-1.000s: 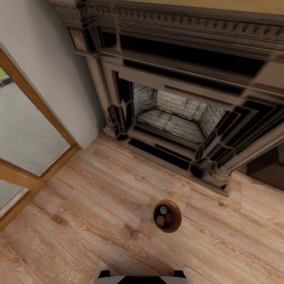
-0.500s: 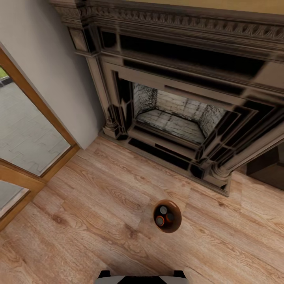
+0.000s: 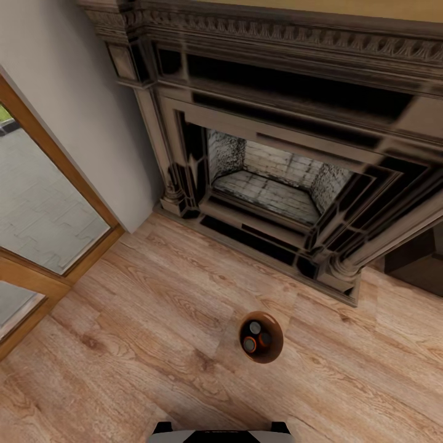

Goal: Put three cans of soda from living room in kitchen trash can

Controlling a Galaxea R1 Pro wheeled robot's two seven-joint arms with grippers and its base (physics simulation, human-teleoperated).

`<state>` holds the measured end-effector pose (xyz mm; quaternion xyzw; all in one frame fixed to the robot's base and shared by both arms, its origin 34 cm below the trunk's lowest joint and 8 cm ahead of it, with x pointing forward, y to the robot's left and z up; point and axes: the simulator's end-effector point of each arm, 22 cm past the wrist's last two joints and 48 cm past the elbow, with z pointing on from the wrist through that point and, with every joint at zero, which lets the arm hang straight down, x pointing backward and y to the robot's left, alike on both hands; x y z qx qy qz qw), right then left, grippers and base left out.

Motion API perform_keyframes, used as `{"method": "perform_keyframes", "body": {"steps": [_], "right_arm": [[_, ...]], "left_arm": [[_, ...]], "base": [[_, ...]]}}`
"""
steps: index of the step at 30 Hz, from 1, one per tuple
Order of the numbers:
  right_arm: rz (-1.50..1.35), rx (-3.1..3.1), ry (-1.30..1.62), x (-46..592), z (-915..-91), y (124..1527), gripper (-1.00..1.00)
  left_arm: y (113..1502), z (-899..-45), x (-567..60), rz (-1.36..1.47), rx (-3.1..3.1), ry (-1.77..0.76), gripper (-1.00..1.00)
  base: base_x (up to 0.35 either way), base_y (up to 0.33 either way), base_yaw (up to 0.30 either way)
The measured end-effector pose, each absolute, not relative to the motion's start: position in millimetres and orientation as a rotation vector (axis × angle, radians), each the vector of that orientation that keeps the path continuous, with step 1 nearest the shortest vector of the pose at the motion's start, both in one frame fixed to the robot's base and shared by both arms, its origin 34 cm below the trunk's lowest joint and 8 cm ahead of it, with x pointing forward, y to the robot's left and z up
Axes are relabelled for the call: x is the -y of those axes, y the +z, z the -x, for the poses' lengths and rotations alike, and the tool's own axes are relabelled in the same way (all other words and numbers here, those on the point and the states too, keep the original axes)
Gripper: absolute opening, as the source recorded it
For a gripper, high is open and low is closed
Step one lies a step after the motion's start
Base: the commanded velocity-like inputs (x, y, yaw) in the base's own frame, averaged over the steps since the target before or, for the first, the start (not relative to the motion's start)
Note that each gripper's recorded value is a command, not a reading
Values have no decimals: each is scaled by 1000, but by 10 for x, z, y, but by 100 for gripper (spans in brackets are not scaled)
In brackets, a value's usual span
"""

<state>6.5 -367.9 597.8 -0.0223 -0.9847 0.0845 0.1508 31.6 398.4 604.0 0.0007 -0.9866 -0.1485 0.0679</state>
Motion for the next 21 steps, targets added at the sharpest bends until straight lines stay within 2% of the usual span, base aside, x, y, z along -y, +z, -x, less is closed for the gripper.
{"method": "perform_keyframes", "body": {"steps": [21], "right_arm": [[68, 2826, 244, 3679, -59, 5981, 100]], "left_arm": [[6040, -313, -3983, -1, 2971, -446, 100]], "base": [[0, 0, 0]]}}
